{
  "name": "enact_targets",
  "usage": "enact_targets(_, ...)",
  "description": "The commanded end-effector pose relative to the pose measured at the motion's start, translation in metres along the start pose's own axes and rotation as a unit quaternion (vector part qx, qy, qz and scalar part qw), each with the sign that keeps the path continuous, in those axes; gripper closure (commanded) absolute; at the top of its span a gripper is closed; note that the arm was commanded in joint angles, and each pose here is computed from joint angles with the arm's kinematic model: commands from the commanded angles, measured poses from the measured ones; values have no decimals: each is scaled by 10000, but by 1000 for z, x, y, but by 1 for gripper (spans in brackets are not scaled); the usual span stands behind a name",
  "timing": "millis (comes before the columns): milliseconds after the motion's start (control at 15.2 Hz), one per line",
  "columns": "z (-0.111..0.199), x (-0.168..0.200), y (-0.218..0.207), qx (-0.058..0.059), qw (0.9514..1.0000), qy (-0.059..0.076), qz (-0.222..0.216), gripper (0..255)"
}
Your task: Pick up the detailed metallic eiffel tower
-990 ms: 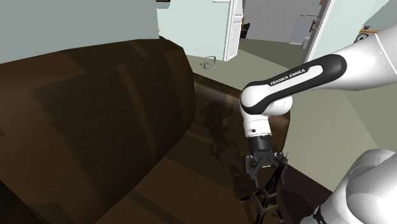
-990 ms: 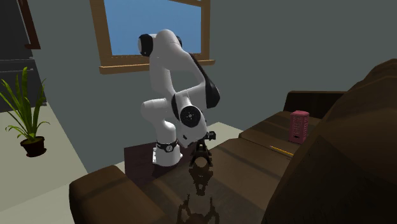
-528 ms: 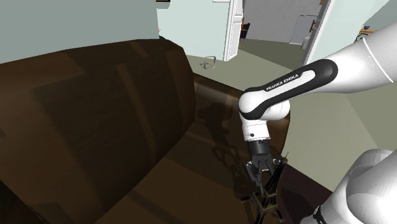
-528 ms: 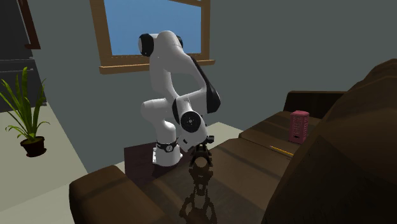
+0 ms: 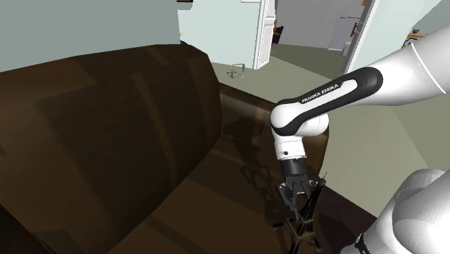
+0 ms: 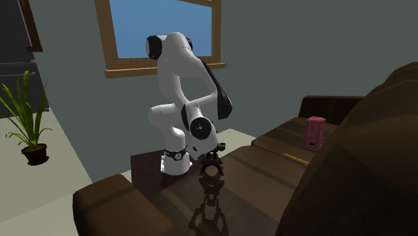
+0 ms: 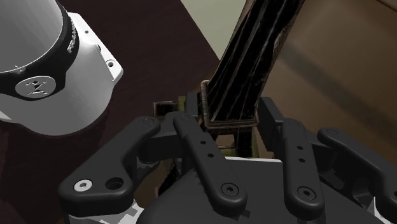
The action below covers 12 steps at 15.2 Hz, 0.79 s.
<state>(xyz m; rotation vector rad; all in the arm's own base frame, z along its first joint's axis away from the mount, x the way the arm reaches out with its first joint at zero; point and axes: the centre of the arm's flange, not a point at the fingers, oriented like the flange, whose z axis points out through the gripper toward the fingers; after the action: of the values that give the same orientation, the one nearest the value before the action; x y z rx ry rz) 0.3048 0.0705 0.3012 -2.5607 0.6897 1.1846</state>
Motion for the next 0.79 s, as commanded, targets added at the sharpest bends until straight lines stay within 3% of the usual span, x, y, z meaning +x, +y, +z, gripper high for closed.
enact_targets(0,-3,-4,0,0,10000,-1,1,255)
enact_targets(726,-41,-49,-1,1,10000,-1,1,255)
